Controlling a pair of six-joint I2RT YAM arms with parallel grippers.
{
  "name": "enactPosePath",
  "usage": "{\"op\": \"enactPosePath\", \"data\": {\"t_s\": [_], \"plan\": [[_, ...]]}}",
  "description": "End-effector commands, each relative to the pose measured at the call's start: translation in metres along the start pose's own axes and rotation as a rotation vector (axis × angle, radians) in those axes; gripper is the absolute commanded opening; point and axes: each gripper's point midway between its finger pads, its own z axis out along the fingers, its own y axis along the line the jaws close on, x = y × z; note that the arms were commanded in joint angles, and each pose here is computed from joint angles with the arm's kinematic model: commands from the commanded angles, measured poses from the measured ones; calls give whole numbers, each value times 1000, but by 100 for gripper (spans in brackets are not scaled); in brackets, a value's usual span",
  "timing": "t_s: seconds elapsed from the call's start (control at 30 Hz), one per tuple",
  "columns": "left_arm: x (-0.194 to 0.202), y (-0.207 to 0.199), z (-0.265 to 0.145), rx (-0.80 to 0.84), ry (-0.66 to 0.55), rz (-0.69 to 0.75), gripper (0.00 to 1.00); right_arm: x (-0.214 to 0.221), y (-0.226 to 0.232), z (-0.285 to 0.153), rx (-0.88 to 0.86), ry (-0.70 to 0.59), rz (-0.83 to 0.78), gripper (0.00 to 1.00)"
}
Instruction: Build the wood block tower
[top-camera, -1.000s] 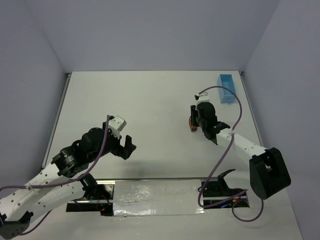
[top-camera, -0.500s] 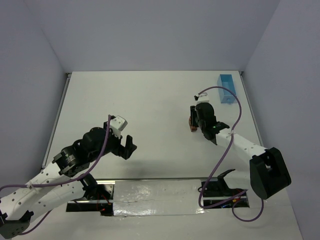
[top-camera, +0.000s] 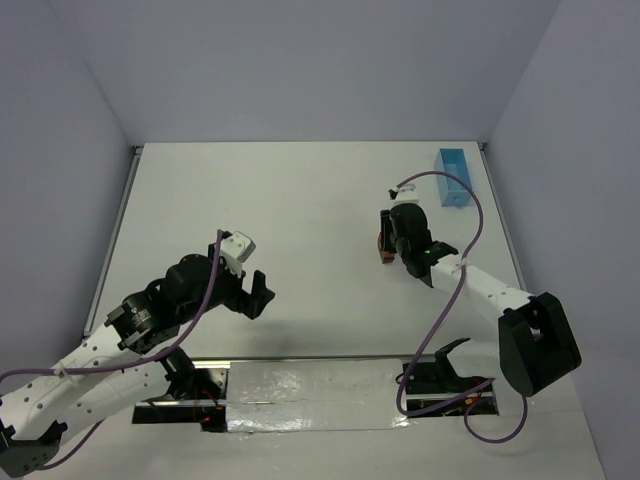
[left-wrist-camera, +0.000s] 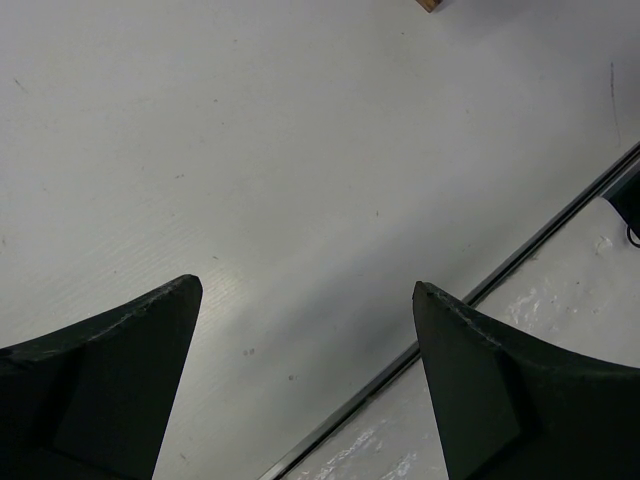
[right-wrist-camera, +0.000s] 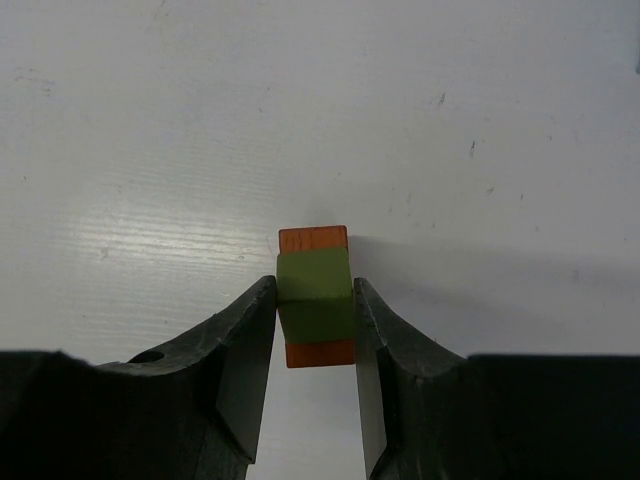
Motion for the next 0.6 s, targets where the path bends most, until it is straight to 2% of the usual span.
{"op": "enactPosePath", "data": {"t_s": [0.0, 0.57], "plan": [[-8, -6, 2, 29, -29, 16, 99, -22, 8, 0, -2, -39, 11, 41], [-8, -6, 3, 33, -27, 17, 100, -20, 3, 1, 45, -24, 22, 42]]}}
